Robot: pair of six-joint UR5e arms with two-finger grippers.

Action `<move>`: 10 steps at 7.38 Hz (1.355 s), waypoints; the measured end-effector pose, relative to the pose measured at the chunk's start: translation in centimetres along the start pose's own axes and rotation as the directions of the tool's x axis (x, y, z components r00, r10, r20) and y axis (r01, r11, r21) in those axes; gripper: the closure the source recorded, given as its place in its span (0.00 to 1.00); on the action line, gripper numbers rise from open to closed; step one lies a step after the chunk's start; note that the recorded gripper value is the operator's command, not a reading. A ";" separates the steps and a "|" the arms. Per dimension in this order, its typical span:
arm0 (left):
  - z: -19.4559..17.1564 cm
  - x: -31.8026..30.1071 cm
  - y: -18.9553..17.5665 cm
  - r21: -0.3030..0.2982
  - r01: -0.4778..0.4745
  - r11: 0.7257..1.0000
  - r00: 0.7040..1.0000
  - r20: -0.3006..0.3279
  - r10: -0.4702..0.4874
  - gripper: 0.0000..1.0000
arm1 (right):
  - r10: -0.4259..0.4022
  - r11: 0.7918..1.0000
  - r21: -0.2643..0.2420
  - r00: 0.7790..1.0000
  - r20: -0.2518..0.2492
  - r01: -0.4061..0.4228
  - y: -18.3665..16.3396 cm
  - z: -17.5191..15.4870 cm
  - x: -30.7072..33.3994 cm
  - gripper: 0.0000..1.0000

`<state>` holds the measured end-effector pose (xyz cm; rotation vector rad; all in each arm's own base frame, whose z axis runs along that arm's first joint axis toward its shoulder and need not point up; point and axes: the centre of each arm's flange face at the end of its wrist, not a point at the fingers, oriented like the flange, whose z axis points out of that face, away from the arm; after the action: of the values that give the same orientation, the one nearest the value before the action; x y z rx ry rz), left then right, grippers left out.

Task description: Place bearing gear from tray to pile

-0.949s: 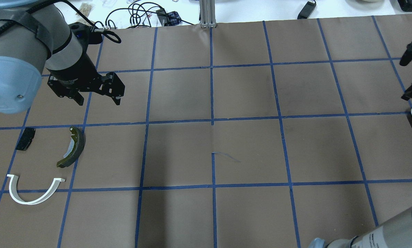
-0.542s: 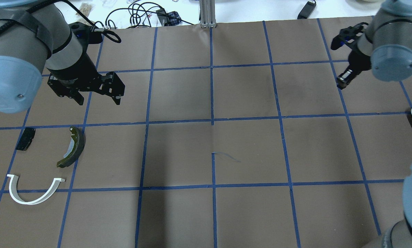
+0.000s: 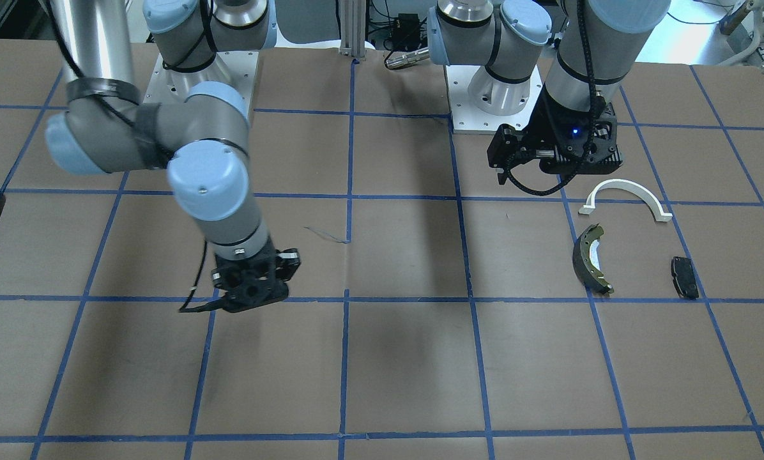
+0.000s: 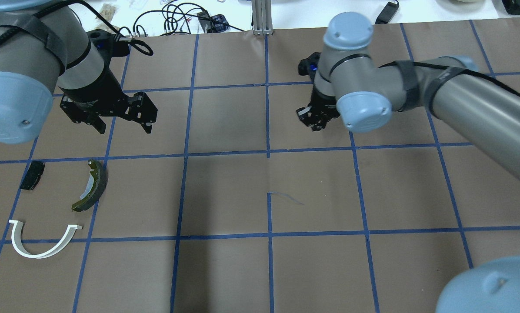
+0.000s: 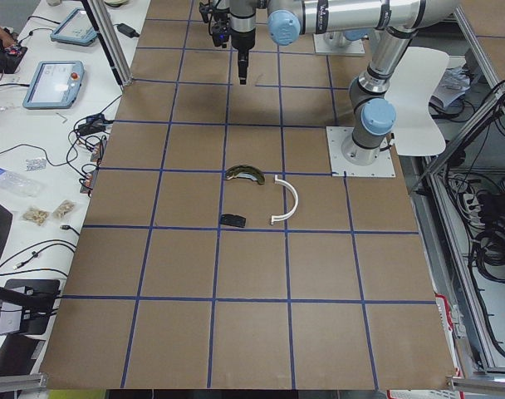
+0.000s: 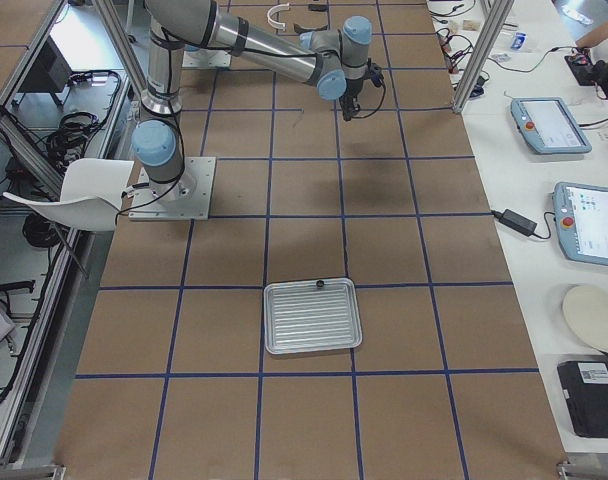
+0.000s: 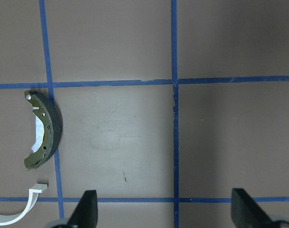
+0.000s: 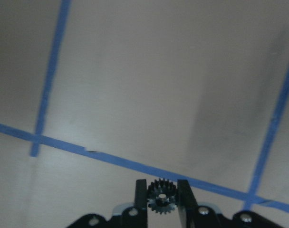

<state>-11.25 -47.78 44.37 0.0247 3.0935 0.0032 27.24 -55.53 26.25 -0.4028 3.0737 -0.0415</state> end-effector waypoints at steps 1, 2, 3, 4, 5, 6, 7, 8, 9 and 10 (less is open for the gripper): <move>0.0 0.0 0.0 0.000 -0.002 1.000 1.000 0.000 0.002 0.00 | 0.023 1.000 -0.006 1.000 0.009 -0.023 1.1 1.1 -5.6 1.00; 0.1 -0.1 0.0 -0.002 -0.008 1.000 1.000 0.007 0.008 0.00 | 0.030 0.999 -0.014 0.999 0.016 -0.029 2.3 2.2 -9.9 0.97; 0.1 -0.2 0.0 -0.003 -0.016 1.000 1.000 0.022 0.016 0.00 | 0.025 1.000 -0.019 0.999 0.032 -0.025 3.3 3.0 -13.0 0.38; 0.1 -0.3 -0.1 -0.004 -0.023 1.000 0.999 0.032 0.023 0.00 | 0.021 1.000 -0.023 0.998 0.058 -0.019 3.8 3.4 -14.5 0.00; 0.1 -0.4 -0.2 0.000 -0.025 1.000 0.999 0.036 0.025 0.00 | 0.018 1.000 -0.019 0.997 0.074 -0.017 3.9 3.4 -15.1 0.00; 0.2 -0.4 -0.3 0.003 -0.025 1.000 0.999 0.035 0.025 0.00 | 0.023 1.000 -0.007 0.997 0.080 -0.022 3.5 2.9 -14.8 0.00; 0.3 -0.3 -0.5 0.007 -0.024 1.000 0.999 0.032 0.024 0.00 | 0.045 0.999 0.012 0.996 0.078 -0.046 2.5 1.8 -13.1 0.00; 0.7 -0.2 -0.9 0.020 -0.020 1.000 0.999 0.031 0.019 0.00 | 0.075 0.997 0.031 0.995 0.072 -0.077 1.2 0.2 -9.3 0.00; 1.1 0.0 -1.4 0.049 -0.018 0.999 0.999 0.030 0.017 0.00 | 0.074 0.996 0.039 0.995 0.061 -0.077 0.1 -1.9 -3.2 0.00; 1.8 1.0 -1.7 0.068 -0.027 0.997 0.999 0.026 0.025 0.00 | 0.039 0.999 0.035 0.998 0.051 -0.041 -0.2 -3.8 3.7 0.00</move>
<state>-12.18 -49.44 42.47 0.0667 3.0663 -0.1017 23.57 -56.61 29.93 -0.3351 3.0261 -0.0834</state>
